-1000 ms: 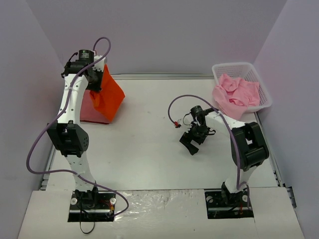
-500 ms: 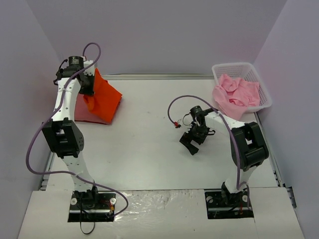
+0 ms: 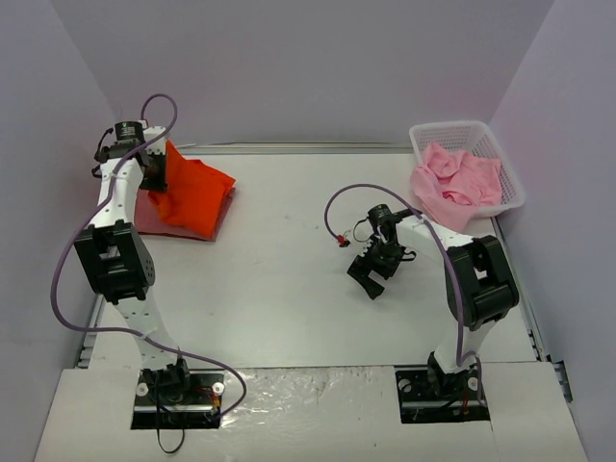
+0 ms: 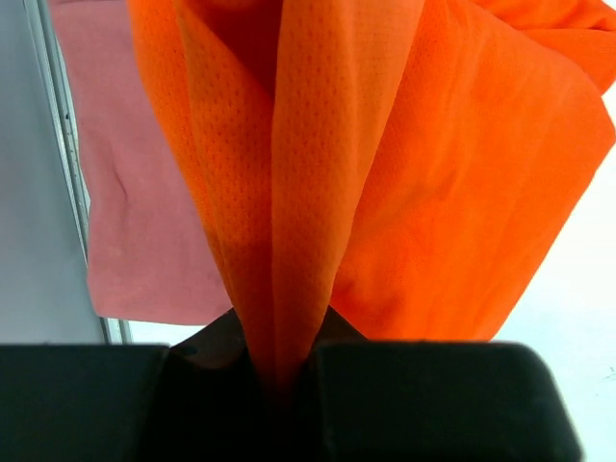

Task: Fold and stack the t-shirts
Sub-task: Put the neatly folded tshirt into the corner of the board with the left arm

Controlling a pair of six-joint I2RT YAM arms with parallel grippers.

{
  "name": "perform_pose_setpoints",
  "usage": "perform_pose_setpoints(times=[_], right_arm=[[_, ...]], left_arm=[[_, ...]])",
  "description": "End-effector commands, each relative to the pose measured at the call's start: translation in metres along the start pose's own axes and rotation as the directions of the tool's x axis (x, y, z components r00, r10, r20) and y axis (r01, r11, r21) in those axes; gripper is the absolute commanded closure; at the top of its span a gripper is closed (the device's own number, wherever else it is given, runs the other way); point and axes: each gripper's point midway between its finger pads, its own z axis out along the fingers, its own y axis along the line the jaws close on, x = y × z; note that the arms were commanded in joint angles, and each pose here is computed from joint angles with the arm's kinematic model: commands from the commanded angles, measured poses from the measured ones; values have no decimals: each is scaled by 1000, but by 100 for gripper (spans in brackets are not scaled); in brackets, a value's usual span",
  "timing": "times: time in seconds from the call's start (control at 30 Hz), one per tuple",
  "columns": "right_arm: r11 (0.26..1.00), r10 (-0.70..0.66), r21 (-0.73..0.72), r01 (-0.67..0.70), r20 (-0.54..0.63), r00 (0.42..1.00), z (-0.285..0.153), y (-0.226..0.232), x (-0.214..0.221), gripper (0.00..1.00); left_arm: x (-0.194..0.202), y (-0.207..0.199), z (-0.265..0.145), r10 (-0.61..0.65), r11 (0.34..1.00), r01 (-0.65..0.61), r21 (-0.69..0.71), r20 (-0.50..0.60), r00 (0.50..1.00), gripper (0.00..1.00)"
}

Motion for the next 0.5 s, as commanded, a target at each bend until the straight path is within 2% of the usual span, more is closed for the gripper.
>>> perform_pose_setpoints(times=[0.0, 0.07, 0.1, 0.13, 0.17, 0.2, 0.23, 0.27, 0.3, 0.37, 0.47], right_arm=[[998, 48, -37, -52, -85, 995, 11, 4, 22, 0], [998, 51, -39, -55, -92, 994, 13, 4, 24, 0], [998, 53, -40, -58, -97, 994, 13, 4, 25, 0], [997, 55, -39, -59, -97, 994, 13, 4, 25, 0], [997, 55, -39, -59, -97, 994, 13, 4, 25, 0], [997, 55, -41, -60, -99, 994, 14, 4, 26, 0], [997, 55, -40, -59, -98, 994, 13, 4, 25, 0], [997, 55, -41, -60, -99, 994, 14, 4, 26, 0], [997, 57, -42, -62, -100, 993, 13, 4, 26, 0], [997, 57, -43, -62, -99, 993, 14, 4, 26, 0], [997, 56, -41, -60, -91, 994, 12, 4, 24, 0]], left_arm=[[-11, 9, 0, 15, 1000, -15, -7, 50, 999, 98], [-3, 11, 6, 18, 1000, -17, -2, 29, 999, 97], [1, 11, 10, 21, 1000, -21, -5, 20, 1000, 94], [9, 16, 13, 23, 999, -23, -25, -2, 1000, 84], [8, 19, 13, 26, 999, -26, -45, 10, 1000, 70], [8, 26, 12, 21, 997, -19, -70, 21, 1000, 61], [8, 32, 9, 11, 995, -7, -102, 35, 999, 60], [0, 49, -3, 10, 982, 8, -187, 96, 995, 57], [-4, 63, -13, 0, 971, 32, -238, 135, 991, 45], [-21, 85, -50, -3, 936, 90, -340, 247, 969, 34], [-38, 96, -95, 31, 908, 105, -406, 313, 949, 28]])
